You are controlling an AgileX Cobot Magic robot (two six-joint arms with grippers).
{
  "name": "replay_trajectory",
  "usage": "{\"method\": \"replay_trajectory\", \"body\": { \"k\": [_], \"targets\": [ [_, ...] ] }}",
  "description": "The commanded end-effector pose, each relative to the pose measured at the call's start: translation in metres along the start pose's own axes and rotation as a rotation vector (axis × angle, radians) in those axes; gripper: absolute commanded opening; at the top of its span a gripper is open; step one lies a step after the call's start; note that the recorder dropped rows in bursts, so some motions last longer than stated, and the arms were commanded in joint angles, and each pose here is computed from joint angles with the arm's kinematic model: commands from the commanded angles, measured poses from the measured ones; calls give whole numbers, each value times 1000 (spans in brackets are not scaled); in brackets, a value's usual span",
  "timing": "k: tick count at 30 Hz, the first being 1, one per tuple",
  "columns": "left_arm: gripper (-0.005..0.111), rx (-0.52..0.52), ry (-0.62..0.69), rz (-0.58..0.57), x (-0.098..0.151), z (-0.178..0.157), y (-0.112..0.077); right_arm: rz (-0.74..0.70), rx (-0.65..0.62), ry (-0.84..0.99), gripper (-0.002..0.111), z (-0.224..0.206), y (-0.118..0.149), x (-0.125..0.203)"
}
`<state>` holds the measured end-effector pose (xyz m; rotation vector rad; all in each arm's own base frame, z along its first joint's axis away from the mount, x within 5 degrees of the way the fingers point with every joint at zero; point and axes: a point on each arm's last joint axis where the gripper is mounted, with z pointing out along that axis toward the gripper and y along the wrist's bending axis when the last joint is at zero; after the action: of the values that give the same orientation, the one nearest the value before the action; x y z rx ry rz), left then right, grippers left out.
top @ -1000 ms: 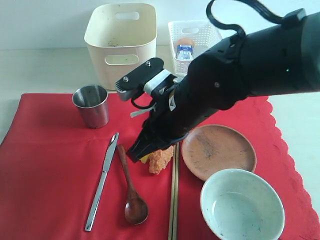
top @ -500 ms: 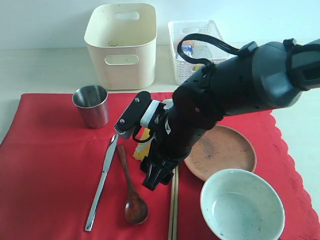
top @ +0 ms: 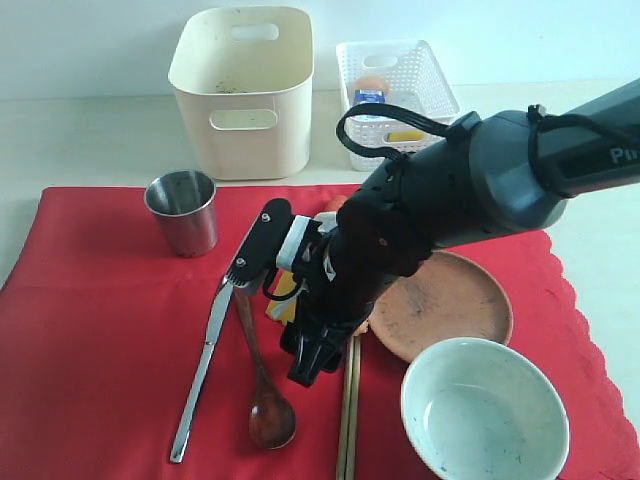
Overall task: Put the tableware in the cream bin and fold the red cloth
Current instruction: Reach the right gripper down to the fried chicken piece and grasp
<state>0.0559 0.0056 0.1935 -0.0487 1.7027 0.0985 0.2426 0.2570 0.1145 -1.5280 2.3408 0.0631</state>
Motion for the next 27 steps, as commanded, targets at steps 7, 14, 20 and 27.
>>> {"method": "replay_trajectory", "body": {
  "k": [7,14,20,27],
  "targets": [
    [0,0,-9,-8,-1,0,0,-11,4,-5,76,1,0,0],
    [0,0,-9,-8,-1,0,0,4,27,-63,76,-25,-4,-7],
    [0,0,-9,-8,-1,0,0,104,65,-45,76,-23,-18,-1],
    [0,0,-9,-8,-1,0,0,118,45,24,76,-7,-15,6]
  ]
}}
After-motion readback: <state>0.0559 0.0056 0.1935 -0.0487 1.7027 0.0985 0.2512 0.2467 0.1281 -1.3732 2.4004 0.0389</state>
